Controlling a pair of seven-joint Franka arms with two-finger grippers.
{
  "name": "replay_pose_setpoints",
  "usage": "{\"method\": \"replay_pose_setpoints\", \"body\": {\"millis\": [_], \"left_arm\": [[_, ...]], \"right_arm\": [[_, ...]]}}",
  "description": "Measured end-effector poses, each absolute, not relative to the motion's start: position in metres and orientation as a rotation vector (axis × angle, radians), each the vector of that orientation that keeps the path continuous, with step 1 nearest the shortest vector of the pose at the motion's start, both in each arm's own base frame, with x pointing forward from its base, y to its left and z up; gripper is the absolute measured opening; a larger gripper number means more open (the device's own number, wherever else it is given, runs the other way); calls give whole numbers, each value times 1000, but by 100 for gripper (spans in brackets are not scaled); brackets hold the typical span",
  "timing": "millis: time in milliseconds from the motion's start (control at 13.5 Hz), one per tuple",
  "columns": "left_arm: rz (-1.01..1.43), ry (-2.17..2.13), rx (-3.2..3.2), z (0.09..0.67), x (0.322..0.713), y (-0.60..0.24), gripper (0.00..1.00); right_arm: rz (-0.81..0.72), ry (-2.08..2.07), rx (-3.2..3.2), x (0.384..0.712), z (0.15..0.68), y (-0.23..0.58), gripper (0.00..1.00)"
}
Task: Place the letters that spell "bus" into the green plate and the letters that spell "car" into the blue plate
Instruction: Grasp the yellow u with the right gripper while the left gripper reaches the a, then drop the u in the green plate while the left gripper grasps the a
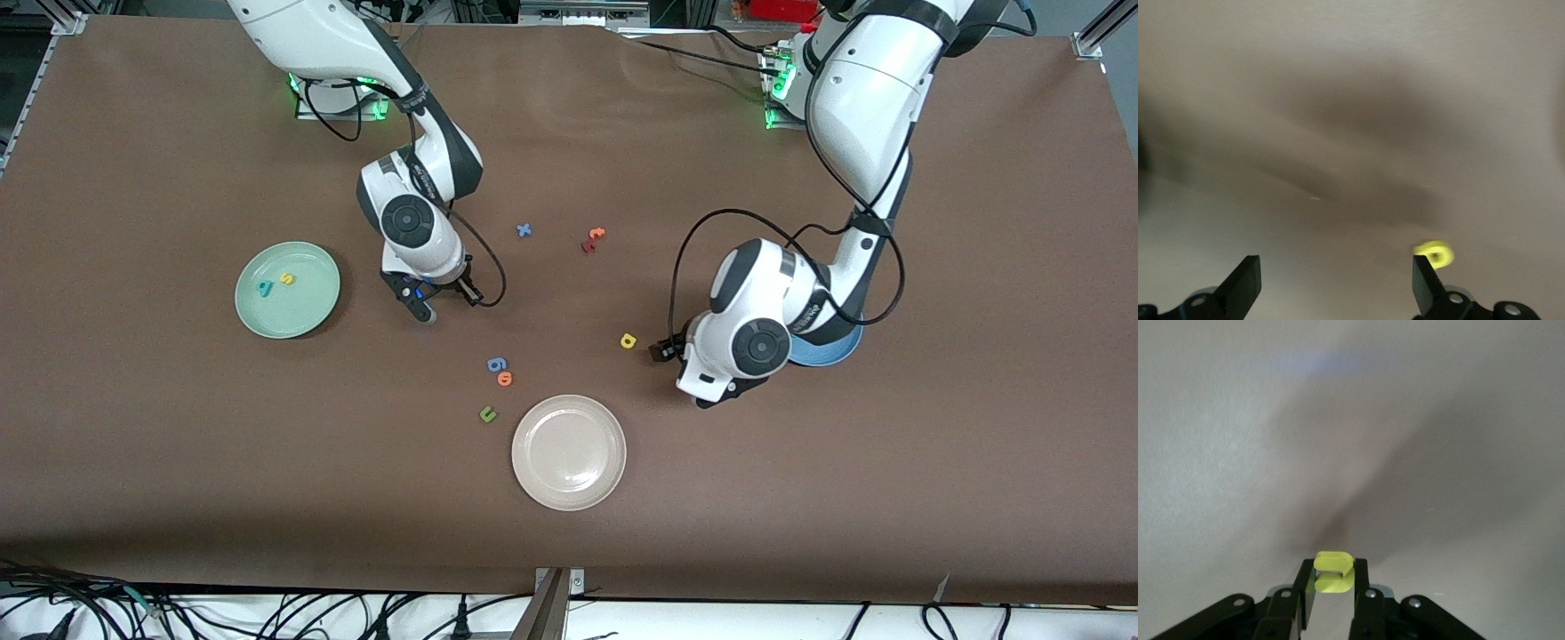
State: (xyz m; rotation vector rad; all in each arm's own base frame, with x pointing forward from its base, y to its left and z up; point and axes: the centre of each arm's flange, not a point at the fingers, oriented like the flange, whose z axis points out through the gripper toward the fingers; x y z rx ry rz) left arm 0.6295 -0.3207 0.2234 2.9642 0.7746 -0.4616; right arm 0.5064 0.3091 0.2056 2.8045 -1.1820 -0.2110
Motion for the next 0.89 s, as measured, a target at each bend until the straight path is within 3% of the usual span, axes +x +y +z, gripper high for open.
{"method": "replay_pose_setpoints", "body": {"millis": [296, 444, 888], "left_arm": [[-297, 996, 2861, 219, 614, -370, 100], [-247, 1054, 2826, 206, 605, -380, 100], [-115, 1172, 2842, 180, 582, -394, 97]], "right_arm": [[-327, -1001, 2775, 542, 290, 246, 27], [-384, -901, 2786, 548, 308, 210, 27], [-501, -624, 2849, 551, 277, 78, 27]]}}
